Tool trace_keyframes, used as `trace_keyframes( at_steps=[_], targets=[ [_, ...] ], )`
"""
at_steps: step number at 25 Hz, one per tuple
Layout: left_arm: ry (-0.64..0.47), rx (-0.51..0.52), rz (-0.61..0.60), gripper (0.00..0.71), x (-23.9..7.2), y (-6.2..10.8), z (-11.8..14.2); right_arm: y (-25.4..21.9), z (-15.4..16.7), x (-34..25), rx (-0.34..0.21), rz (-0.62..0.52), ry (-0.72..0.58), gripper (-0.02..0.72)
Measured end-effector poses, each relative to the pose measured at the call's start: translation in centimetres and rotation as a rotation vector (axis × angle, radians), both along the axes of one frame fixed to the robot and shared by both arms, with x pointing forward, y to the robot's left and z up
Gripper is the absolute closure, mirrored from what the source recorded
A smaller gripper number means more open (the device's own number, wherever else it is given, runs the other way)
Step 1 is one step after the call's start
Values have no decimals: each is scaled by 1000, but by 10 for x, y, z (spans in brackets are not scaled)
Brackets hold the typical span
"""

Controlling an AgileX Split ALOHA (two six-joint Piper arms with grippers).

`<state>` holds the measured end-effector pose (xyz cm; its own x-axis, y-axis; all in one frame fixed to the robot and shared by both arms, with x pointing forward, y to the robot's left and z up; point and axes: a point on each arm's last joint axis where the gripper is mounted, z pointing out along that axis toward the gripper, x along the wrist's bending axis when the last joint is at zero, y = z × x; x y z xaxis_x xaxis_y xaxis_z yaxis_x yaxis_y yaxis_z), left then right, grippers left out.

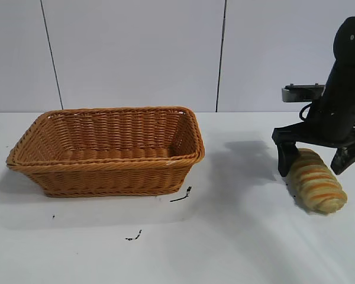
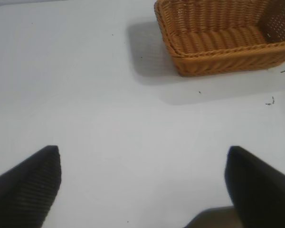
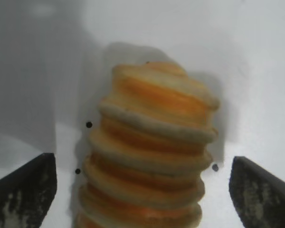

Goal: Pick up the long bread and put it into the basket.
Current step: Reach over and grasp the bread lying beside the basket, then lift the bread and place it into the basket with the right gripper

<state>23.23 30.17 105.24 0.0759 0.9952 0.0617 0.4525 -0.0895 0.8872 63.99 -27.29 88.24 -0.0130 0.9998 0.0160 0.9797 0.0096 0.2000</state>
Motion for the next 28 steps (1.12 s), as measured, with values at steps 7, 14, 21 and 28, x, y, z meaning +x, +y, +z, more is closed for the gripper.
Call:
trace_keyframes(
  at_steps=[7,14,21,28],
  targets=[
    [0,0,0,14,0,0,0,0,0,-1,0,2,10,248],
    [0,0,0,14,0,0,0,0,1,-2,-1,3,17,540],
    [0,0,0,14,0,0,0,-3,63,-9,-23,22,-87,557],
    [0,0,0,14,0,0,0,-3,140,-10,-29,42,-147,560]
  ],
)
